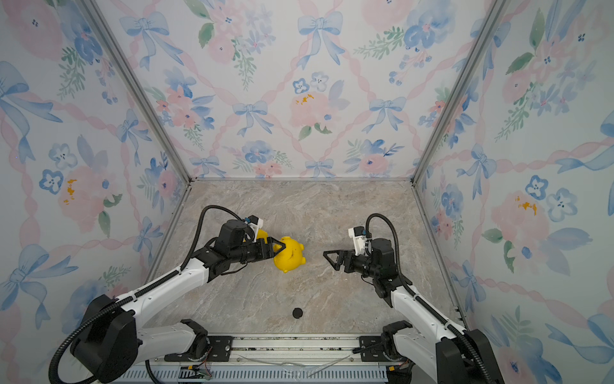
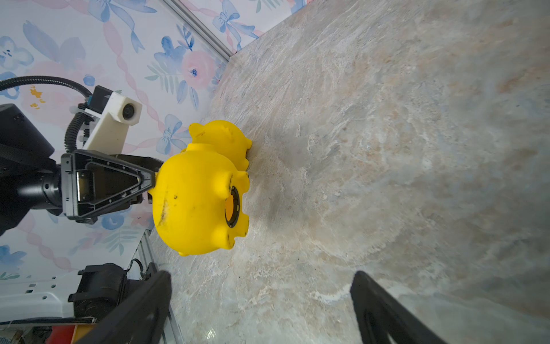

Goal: Open piggy banks
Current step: Place the piggy bank at the center of the board.

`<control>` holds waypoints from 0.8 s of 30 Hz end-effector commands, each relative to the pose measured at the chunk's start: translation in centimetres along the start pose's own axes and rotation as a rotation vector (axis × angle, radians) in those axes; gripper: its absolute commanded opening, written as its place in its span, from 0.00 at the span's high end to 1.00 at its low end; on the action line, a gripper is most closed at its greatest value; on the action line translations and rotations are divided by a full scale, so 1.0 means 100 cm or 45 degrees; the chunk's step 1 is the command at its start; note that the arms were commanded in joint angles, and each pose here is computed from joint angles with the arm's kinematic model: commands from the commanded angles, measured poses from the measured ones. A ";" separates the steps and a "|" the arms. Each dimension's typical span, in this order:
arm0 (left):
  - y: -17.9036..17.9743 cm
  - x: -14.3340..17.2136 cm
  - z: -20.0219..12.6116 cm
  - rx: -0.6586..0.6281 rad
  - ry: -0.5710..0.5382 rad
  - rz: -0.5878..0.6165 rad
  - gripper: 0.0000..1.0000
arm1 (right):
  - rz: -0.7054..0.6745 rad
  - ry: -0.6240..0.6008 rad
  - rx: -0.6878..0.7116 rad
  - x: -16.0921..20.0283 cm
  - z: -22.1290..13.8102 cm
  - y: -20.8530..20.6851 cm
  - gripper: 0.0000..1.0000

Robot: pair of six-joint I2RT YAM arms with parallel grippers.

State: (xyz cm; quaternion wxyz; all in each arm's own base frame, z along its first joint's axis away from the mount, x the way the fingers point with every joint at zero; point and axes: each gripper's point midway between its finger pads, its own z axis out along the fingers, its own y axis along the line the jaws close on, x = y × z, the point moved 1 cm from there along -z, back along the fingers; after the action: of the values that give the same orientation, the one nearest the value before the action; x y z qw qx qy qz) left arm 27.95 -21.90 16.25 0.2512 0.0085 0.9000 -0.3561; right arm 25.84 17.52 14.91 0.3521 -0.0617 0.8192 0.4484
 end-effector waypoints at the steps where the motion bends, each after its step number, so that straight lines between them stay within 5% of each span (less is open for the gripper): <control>1: 0.017 0.013 -0.014 -0.195 0.169 0.125 0.47 | -0.020 0.030 -0.029 -0.002 0.001 0.004 0.04; 15: 0.027 0.023 -0.044 -0.515 0.394 0.324 0.48 | -0.039 0.073 -0.081 -0.002 0.014 0.007 0.04; 24: -0.017 -0.002 0.014 -0.566 0.461 0.552 0.49 | 0.008 0.052 0.000 -0.005 0.016 -0.005 0.04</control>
State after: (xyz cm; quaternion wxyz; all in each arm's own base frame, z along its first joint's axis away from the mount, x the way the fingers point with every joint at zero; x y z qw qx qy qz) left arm 26.91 -23.05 16.28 0.1426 0.1773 0.9672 -0.1132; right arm 26.42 18.30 13.38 0.3188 -0.0692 0.8289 0.4544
